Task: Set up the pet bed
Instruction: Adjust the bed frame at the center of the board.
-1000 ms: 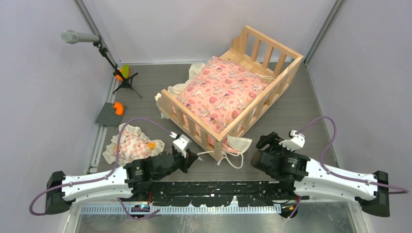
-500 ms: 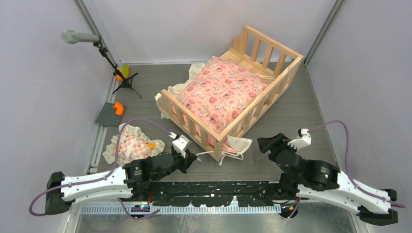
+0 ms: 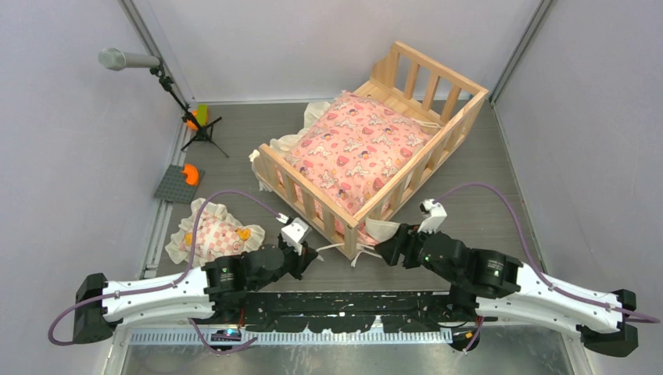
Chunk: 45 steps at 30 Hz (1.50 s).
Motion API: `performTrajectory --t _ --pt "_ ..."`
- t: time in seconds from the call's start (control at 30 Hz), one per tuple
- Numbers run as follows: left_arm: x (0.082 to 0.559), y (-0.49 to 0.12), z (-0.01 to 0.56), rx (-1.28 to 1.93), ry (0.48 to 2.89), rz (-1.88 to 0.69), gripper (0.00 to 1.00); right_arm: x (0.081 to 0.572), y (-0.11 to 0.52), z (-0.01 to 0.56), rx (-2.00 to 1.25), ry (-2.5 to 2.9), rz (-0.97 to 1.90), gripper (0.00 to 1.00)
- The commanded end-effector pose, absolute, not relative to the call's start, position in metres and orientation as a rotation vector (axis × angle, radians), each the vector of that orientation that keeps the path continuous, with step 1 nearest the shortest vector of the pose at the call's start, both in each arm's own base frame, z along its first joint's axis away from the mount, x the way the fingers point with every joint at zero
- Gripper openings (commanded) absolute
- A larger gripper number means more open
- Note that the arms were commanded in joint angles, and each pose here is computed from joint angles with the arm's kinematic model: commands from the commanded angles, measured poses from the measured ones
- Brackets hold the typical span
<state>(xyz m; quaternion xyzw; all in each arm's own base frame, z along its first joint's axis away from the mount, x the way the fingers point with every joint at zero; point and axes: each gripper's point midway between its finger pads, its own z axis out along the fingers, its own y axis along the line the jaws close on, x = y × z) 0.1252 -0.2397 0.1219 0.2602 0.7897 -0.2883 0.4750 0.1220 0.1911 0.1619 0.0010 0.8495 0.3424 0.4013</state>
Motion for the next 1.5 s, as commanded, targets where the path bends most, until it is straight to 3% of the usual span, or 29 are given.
performTrajectory --t 0.0,0.13,0.4,0.67,0.83,1.23,1.47 --pt "0.129 -0.25 0.145 0.591 1.884 -0.754 0.0 0.115 0.233 0.211 -0.179 2.087 1.013 0.66" --pt "0.129 -0.251 0.144 0.594 1.887 -0.752 0.0 0.1 0.258 0.222 -0.289 2.125 1.098 0.67" --pt "0.129 -0.253 0.139 0.599 1.89 -0.754 0.0 0.117 0.275 0.227 -0.296 2.122 1.01 0.73" --pt "0.13 -0.25 0.138 0.591 1.89 -0.74 0.0 0.175 0.273 0.228 -0.142 2.122 0.743 0.77" --pt "0.136 -0.246 0.139 0.568 1.893 -0.699 0.0 0.206 0.26 0.221 -0.063 2.15 0.728 0.77" --pt "0.142 -0.256 0.128 0.577 1.929 -0.649 0.0 0.157 0.233 0.196 -0.126 2.204 0.869 0.77" --pt "0.142 -0.268 0.125 0.599 1.943 -0.65 0.0 0.15 0.195 0.157 -0.031 2.192 0.785 0.77"
